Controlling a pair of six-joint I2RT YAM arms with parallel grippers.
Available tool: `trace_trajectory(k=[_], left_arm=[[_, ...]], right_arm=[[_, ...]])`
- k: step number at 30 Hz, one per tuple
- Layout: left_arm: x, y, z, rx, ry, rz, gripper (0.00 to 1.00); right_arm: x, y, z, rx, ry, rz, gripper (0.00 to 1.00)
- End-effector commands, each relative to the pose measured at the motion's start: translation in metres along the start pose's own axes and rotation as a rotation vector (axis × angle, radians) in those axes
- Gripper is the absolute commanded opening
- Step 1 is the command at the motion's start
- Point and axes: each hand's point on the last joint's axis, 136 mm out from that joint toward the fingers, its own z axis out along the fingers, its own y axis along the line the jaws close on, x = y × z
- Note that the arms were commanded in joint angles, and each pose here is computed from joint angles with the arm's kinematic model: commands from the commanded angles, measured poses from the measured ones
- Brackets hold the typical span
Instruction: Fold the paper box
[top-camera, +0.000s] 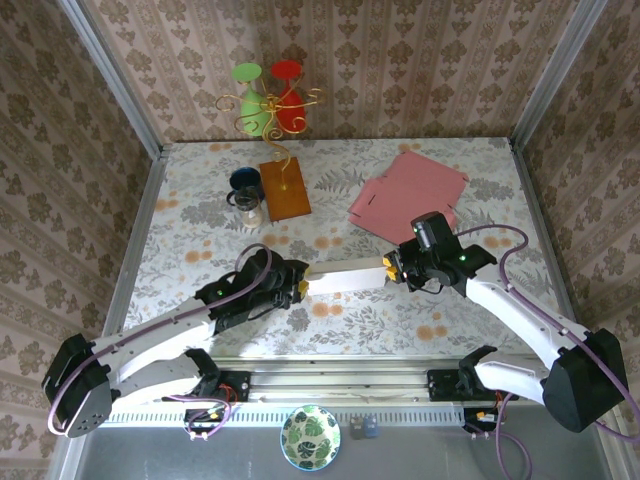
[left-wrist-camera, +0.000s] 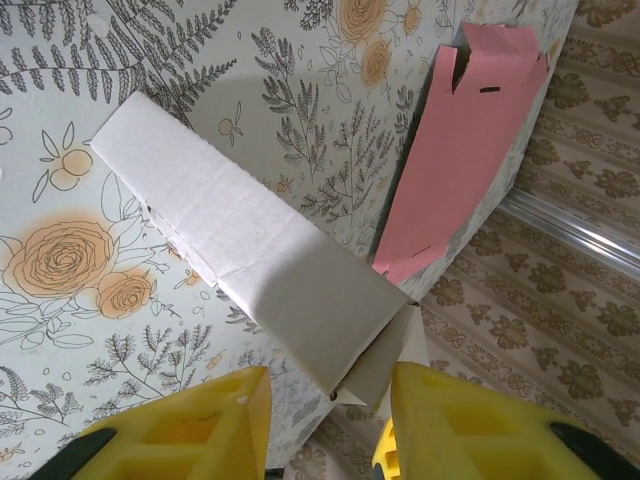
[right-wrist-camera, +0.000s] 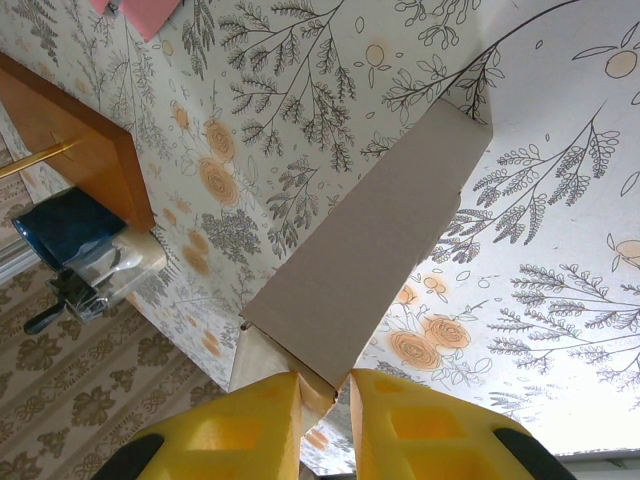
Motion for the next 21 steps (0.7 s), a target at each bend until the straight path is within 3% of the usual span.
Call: trace_trajectory(k=[1,11,21], left_arm=[[-0.013,0.031,0.004,-0.093,-0.029,-0.037,0.36],[-0.031,0.081,0.001,-0.219,-0.075,-0.093,0.29],[-0.032,0.093,0.003,-0.277,-0.077,-0.084,0.28]], right_arm=[[-0.012,-0.063,0.009,0.243,-0.054,0.079,0.21],[-0.012,-0.073,0.009,0.297,-0.060,0.092,0.22],[-0.013,-0.085,0.006,0.359,-0.072,0.103,0.25]])
